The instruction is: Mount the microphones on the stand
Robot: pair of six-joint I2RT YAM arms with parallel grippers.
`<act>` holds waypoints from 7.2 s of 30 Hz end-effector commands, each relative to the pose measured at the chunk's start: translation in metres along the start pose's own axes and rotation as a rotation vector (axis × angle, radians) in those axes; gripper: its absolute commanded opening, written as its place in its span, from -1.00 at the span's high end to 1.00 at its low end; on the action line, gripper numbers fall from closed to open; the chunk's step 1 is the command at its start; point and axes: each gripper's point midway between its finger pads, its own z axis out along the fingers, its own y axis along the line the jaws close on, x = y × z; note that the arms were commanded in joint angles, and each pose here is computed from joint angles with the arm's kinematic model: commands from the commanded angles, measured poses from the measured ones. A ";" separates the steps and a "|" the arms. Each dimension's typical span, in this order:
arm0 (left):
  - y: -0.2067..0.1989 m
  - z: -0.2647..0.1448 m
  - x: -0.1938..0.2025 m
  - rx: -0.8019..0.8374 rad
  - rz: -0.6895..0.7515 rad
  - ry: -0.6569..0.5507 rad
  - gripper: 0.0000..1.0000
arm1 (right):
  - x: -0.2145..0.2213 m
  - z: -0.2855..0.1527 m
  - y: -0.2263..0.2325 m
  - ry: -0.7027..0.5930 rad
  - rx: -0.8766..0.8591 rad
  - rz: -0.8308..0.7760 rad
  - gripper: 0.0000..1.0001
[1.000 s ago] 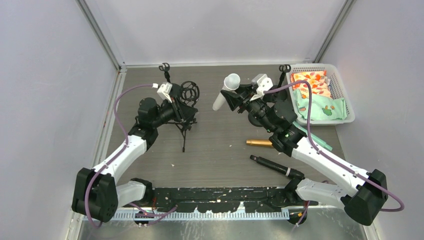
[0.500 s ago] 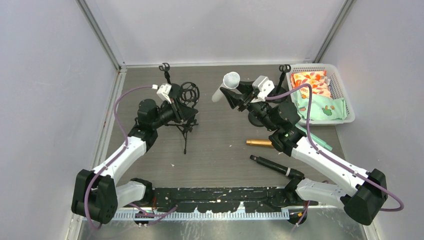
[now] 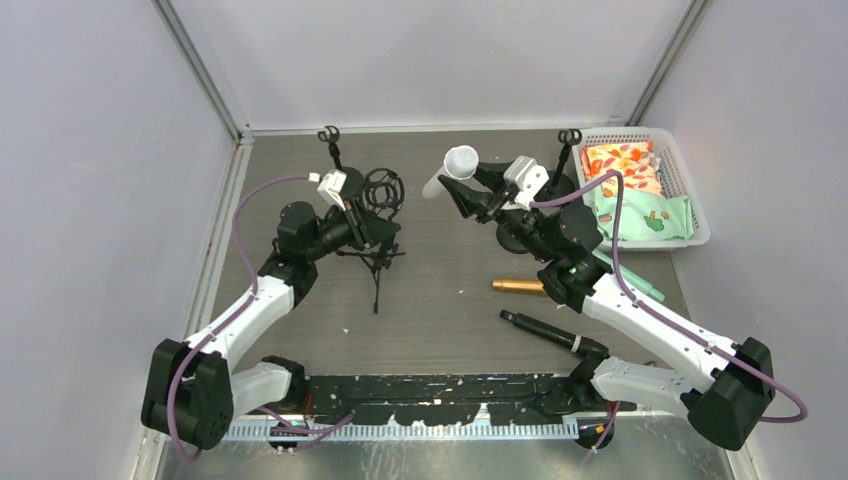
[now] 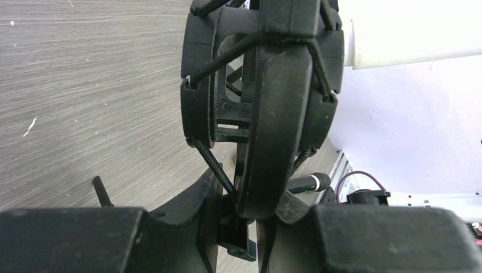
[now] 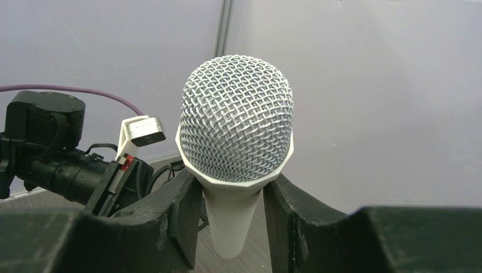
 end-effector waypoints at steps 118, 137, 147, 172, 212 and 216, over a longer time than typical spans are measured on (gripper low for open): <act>-0.066 -0.003 -0.120 0.148 0.150 -0.443 0.99 | 0.038 -0.058 0.039 0.136 -0.082 0.057 -0.50; -0.055 0.198 -0.212 0.498 0.194 -0.574 0.99 | 0.022 -0.104 0.029 0.183 -0.024 0.070 -0.50; -0.022 0.258 -0.215 0.460 0.177 -0.589 0.99 | 0.018 -0.115 0.024 0.224 -0.003 0.056 -0.50; 0.071 0.261 -0.153 0.219 0.109 -0.511 -0.43 | 0.025 -0.122 0.006 0.261 0.097 0.032 -0.50; 0.072 0.009 -0.049 -0.547 0.145 -0.214 -1.00 | 0.079 -0.129 -0.072 0.879 0.675 0.340 -0.50; 0.064 0.010 -0.039 -0.512 0.161 -0.182 -0.99 | 0.104 -0.154 -0.086 0.917 0.865 0.459 -0.52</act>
